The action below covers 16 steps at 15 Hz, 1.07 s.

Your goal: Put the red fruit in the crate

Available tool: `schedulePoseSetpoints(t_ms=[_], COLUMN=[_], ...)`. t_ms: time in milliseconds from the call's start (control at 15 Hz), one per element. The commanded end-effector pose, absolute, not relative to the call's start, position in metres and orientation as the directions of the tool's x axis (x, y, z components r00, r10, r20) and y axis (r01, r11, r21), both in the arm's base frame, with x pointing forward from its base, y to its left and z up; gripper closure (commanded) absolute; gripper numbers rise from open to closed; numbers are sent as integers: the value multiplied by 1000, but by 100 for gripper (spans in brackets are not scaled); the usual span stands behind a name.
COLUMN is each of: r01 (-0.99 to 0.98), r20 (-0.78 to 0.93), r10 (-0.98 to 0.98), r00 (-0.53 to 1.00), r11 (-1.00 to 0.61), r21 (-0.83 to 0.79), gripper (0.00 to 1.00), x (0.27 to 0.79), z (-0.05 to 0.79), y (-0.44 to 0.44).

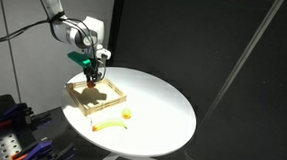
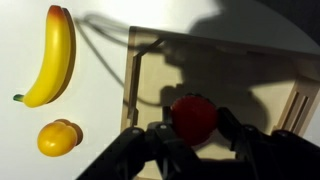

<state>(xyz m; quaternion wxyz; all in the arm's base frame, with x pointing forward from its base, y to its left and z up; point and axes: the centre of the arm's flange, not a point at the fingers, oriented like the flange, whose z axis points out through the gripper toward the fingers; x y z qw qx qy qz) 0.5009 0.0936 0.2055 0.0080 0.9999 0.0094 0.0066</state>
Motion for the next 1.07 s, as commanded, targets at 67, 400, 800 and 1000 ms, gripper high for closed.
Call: schedulePoseSetpoints(t_ms=[67,400,800,1000], r01=[6,11,10,10], r20=[-1,-12,-2,1], r10=[6,11,10,10], r00=[1000,1000,1000,1000], r11=[-1000,-1000,-1000,-999], r21=[8,13,25,33], gripper=[76,76,76,76], x=[516,518,518,518], z=[180,151,130,126], y=[108,105,99,97])
